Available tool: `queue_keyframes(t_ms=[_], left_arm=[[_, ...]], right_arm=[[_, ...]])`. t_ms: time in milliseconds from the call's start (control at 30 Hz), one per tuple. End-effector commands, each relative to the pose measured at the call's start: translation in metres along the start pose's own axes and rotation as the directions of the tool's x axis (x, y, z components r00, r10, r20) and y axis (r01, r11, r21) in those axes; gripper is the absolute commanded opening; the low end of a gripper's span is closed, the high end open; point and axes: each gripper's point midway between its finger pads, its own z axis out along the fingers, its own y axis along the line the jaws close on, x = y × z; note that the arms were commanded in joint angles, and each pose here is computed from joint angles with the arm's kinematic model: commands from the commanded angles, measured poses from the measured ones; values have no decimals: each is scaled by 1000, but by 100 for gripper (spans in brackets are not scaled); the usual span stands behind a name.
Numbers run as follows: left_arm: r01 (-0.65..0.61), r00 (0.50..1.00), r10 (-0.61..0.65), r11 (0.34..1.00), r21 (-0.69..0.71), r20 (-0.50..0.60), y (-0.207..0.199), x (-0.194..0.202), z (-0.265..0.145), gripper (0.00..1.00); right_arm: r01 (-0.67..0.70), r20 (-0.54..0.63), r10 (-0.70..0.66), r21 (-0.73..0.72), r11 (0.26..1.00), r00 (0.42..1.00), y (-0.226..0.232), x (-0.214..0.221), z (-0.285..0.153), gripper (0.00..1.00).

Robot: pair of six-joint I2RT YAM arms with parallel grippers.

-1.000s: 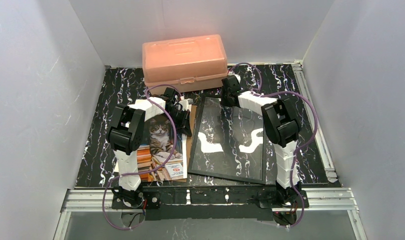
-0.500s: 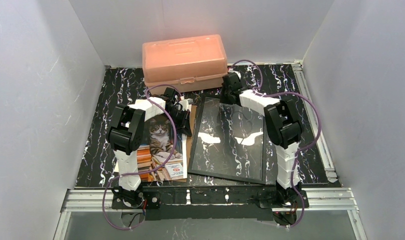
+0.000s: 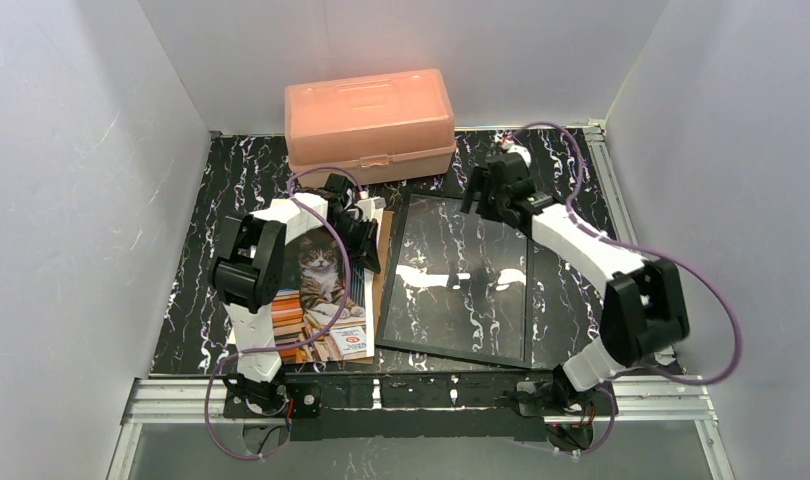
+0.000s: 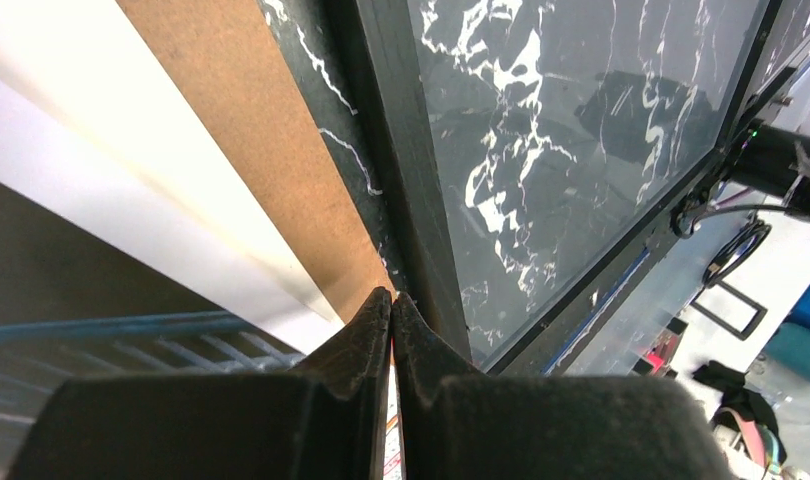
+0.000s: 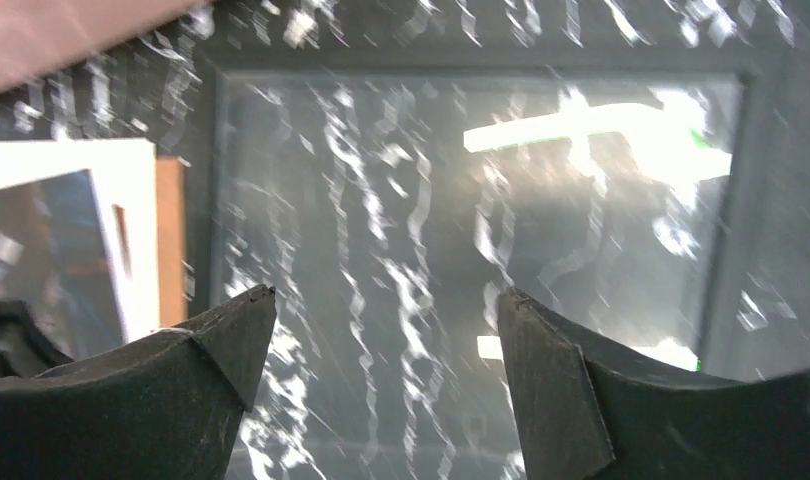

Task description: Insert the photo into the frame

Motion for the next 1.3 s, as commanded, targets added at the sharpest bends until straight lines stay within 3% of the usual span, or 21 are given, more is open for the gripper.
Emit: queue_keyframes(t_ms=[0, 233, 333, 400, 633, 867, 1067, 1267], left_arm=[[-74, 997, 74, 997, 13, 22, -19, -2, -30, 5], [-99, 994, 98, 995, 3, 51, -32, -6, -89, 39], [-60, 996, 59, 998, 1, 73, -26, -3, -129, 53], [-30, 996, 33, 999, -35, 88, -10, 1, -154, 58], [159, 971, -121, 971, -177, 208, 81, 28, -240, 59], [350, 926, -291, 899, -262, 240, 171, 77, -261, 51], [384, 918, -306, 844, -373, 253, 218, 85, -250, 39], [411, 910, -339, 813, -413, 238, 246, 91, -237, 32]], right_arm=[[-15, -58, 23, 126, 992, 998, -48, 32, -37, 91], [-3, -142, 42, 265, 964, 989, -90, 71, -68, 93], [-35, -150, 57, 147, 989, 987, -60, 78, -72, 98], [35, -119, -24, 87, 996, 993, -21, 77, -77, 99], [188, -141, -203, -110, 976, 969, 114, 105, -59, 99], [150, -161, -195, -254, 955, 968, 199, 122, -11, 98], [138, -205, -200, -281, 950, 958, 233, 136, 30, 97], [120, -259, -185, -250, 961, 948, 233, 154, 56, 96]])
